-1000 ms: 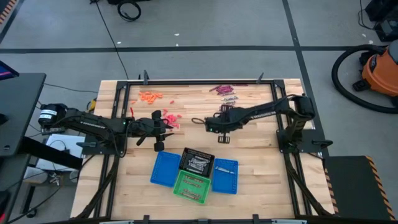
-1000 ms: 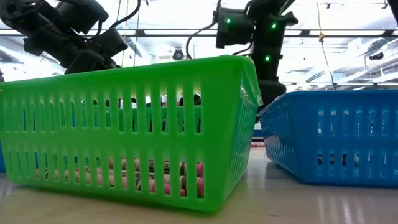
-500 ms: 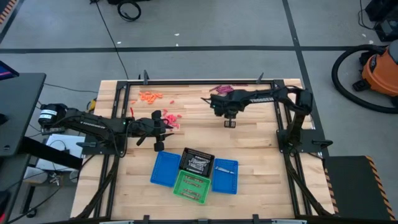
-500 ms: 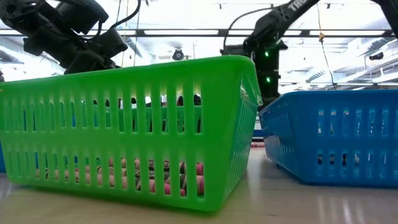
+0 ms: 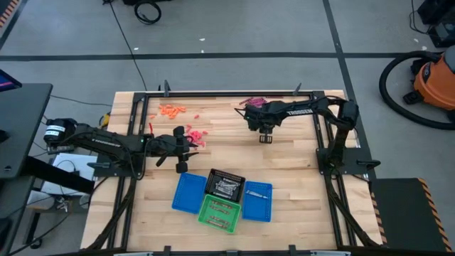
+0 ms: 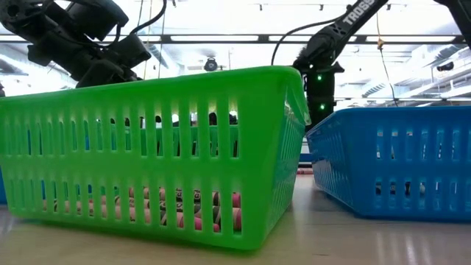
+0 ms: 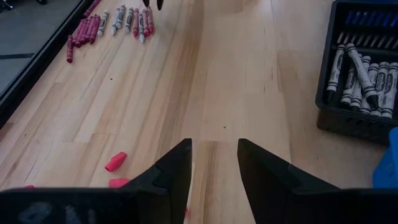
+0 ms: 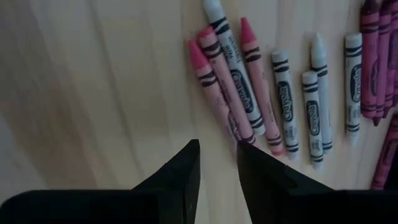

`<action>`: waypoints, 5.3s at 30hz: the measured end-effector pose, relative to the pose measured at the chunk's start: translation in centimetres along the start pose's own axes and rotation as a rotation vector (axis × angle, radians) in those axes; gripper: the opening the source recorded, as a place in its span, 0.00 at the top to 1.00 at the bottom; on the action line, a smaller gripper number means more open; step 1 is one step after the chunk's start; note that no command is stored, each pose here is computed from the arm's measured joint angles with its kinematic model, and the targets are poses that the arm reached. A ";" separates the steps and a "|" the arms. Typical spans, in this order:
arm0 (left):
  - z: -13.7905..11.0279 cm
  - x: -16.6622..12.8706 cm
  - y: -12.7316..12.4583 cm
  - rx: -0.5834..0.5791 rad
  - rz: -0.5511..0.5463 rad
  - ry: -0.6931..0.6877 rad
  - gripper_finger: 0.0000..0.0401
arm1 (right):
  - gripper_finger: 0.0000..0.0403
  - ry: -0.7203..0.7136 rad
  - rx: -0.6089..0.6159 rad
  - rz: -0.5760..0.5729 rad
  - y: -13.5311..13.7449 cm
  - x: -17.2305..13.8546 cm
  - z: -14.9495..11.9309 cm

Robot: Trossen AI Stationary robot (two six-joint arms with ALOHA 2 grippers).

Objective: Sort crayons
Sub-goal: Put the pink crayon into the green bin

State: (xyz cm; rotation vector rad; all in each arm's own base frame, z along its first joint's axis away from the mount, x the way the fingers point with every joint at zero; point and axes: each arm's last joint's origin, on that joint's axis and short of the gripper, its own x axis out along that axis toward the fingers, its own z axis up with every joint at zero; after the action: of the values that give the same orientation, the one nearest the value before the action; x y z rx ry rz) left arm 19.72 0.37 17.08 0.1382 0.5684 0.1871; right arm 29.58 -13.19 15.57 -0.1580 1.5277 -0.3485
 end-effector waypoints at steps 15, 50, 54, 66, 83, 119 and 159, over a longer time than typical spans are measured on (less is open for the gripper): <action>-1.2 0.0 -0.1 0.013 0.005 -0.174 0.65 | 0.71 -0.090 -0.033 0.065 -1.4 0.4 0.3; -2.3 -0.2 -0.1 0.021 0.024 -0.248 0.65 | 0.79 -0.055 0.022 0.360 0.0 1.0 -1.0; -2.3 -0.2 -0.1 0.021 0.025 -0.248 0.65 | 0.84 -0.042 0.019 0.311 0.1 1.3 -1.3; -2.3 -0.2 -0.1 0.022 0.025 -0.247 0.65 | 0.98 -0.031 -0.057 0.177 2.5 1.1 -0.9; -2.3 -0.2 -0.1 0.022 0.025 -0.247 0.65 | 0.98 -0.113 -0.005 0.245 3.1 -2.8 2.2; -2.3 -0.2 -0.1 0.013 0.022 -0.248 0.65 | 0.97 -0.512 0.068 0.711 13.7 -13.6 7.6; -2.2 -0.3 -0.1 0.011 0.023 -0.257 0.65 | 0.97 -0.454 0.175 0.955 25.8 -10.9 9.1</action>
State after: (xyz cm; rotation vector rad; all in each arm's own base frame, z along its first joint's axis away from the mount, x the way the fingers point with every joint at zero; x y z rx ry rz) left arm 18.34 0.36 15.39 0.1766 0.3120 0.1852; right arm 41.72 13.55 18.15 0.5858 0.9697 0.3058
